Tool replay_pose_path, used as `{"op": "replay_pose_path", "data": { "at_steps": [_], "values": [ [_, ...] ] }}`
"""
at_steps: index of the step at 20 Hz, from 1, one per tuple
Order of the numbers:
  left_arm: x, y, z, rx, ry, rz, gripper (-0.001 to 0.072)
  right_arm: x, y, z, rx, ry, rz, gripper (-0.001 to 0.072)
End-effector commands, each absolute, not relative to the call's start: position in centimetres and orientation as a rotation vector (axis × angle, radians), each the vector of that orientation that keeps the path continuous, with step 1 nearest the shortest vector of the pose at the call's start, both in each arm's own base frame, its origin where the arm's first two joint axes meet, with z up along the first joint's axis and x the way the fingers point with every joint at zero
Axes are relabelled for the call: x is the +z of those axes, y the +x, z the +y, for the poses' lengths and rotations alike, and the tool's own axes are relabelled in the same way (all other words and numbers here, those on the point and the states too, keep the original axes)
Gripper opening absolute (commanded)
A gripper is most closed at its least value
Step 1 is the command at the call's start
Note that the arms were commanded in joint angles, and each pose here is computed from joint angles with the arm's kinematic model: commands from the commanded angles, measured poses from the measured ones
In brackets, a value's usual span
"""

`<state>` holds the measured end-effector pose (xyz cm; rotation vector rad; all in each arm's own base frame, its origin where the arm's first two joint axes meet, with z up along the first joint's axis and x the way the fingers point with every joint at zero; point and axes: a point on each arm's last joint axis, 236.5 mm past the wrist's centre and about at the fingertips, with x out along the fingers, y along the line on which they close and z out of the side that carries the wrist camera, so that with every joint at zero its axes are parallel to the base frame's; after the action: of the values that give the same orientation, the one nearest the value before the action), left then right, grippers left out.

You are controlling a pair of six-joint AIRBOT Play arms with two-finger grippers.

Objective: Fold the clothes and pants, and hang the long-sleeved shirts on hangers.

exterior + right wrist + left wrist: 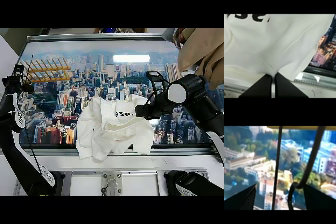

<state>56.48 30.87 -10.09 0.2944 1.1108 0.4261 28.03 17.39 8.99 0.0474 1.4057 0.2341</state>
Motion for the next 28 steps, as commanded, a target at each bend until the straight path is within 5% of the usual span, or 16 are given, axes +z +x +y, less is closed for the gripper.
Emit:
{"op": "replay_pose_path", "data": {
  "at_steps": [1, 13, 15, 16, 28],
  "values": [
    [-10.0, 57.1, 31.0, 0.422, 0.299, 1.083, 0.0617, 9.0, 28.0, 17.4, 0.235, 0.047, 1.406, 0.0023],
    [-10.0, 57.4, 30.5, 0.414, 0.294, 1.078, 0.0613, 9.0, 28.0, 17.4, 0.235, 0.047, 1.406, 0.0024],
    [-10.1, 57.2, 30.5, 0.415, 0.292, 1.086, 0.0064, 9.0, 28.0, 17.4, 0.235, 0.047, 1.406, 0.0023],
    [-10.2, 57.1, 30.5, 0.415, 0.291, 1.089, 0.0019, 9.0, 28.0, 17.4, 0.235, 0.047, 1.406, 0.0024],
    [-8.3, 56.5, 28.4, 0.425, 0.262, 1.127, 0.0017, 9.0, 28.0, 17.4, 0.235, 0.047, 1.407, 0.0023]
  ]
}}
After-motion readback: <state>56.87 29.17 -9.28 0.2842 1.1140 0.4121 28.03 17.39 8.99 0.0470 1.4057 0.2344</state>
